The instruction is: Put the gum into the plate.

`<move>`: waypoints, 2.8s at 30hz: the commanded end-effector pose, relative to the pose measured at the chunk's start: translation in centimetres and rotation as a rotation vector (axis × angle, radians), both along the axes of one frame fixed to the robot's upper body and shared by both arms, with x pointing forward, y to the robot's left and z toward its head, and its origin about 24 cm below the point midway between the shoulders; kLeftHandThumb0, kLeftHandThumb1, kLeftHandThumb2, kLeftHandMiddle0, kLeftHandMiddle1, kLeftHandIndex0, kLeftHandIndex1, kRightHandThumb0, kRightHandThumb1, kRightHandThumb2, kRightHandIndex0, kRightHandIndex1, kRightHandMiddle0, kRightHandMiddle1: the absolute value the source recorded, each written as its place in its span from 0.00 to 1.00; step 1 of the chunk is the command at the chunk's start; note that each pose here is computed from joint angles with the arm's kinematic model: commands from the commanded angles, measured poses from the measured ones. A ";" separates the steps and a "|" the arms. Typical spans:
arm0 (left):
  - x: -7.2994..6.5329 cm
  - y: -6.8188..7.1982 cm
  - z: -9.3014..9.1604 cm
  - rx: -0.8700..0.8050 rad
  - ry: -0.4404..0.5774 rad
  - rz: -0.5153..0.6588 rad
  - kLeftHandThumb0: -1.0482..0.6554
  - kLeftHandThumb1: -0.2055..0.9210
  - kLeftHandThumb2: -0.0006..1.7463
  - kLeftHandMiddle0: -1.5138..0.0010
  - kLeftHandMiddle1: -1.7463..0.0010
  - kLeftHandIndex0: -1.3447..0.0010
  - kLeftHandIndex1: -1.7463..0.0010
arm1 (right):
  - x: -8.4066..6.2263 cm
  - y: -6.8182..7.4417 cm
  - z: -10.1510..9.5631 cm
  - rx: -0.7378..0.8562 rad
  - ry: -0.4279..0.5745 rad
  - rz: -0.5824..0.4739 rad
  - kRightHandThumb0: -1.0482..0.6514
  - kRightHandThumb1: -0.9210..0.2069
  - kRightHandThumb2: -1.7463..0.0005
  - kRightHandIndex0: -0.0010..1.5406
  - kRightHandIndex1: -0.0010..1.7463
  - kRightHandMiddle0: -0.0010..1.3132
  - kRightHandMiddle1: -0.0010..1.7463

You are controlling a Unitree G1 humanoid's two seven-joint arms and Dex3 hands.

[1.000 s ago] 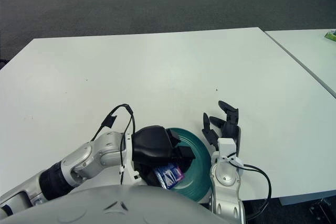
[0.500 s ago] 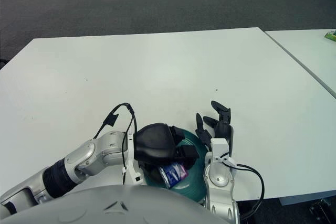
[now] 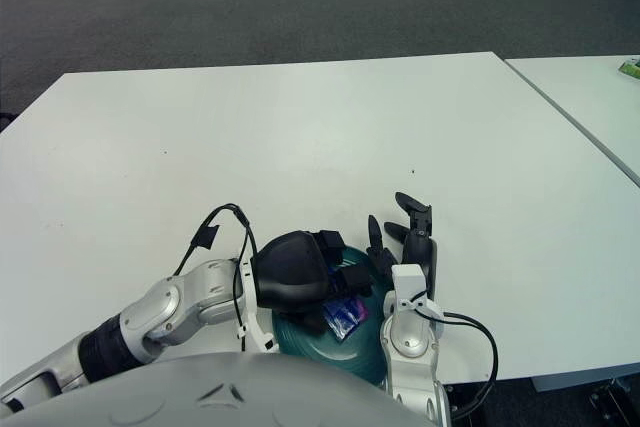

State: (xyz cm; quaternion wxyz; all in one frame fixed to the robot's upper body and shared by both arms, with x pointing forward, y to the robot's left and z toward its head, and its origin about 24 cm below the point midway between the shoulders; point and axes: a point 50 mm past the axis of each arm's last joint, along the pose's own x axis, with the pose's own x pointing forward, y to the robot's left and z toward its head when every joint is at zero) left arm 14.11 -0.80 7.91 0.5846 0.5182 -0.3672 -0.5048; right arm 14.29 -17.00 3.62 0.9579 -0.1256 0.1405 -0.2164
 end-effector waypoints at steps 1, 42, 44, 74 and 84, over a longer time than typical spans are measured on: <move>-3.9 -0.9 0.8 -0.078 0.021 -0.161 0.06 1.00 0.41 0.74 0.91 1.00 0.72 | -1.2 -0.1 -0.7 0.014 0.071 -0.037 0.31 0.00 0.72 0.14 0.57 0.00 0.49; -0.5 3.1 6.2 -0.060 0.163 0.003 0.00 1.00 0.50 0.96 1.00 1.00 0.98 | -1.4 -1.1 -1.7 0.097 0.089 -0.100 0.38 0.08 0.68 0.19 0.60 0.00 0.58; 0.1 3.1 6.4 -0.083 0.191 0.049 0.00 1.00 0.49 0.97 1.00 1.00 0.98 | -1.5 -1.3 -1.8 0.098 0.081 -0.095 0.40 0.11 0.65 0.19 0.62 0.00 0.61; 4.7 7.4 0.1 -0.695 0.841 0.838 0.01 1.00 0.43 0.73 0.91 0.97 0.49 | -2.2 -4.8 -2.5 -0.025 0.109 0.056 0.32 0.00 0.71 0.34 0.47 0.00 0.47; 6.8 11.9 -4.2 -0.841 1.005 0.971 0.16 1.00 0.43 0.78 0.56 0.89 0.40 | -2.5 -5.1 -2.7 -0.029 0.106 0.050 0.32 0.00 0.72 0.35 0.49 0.00 0.47</move>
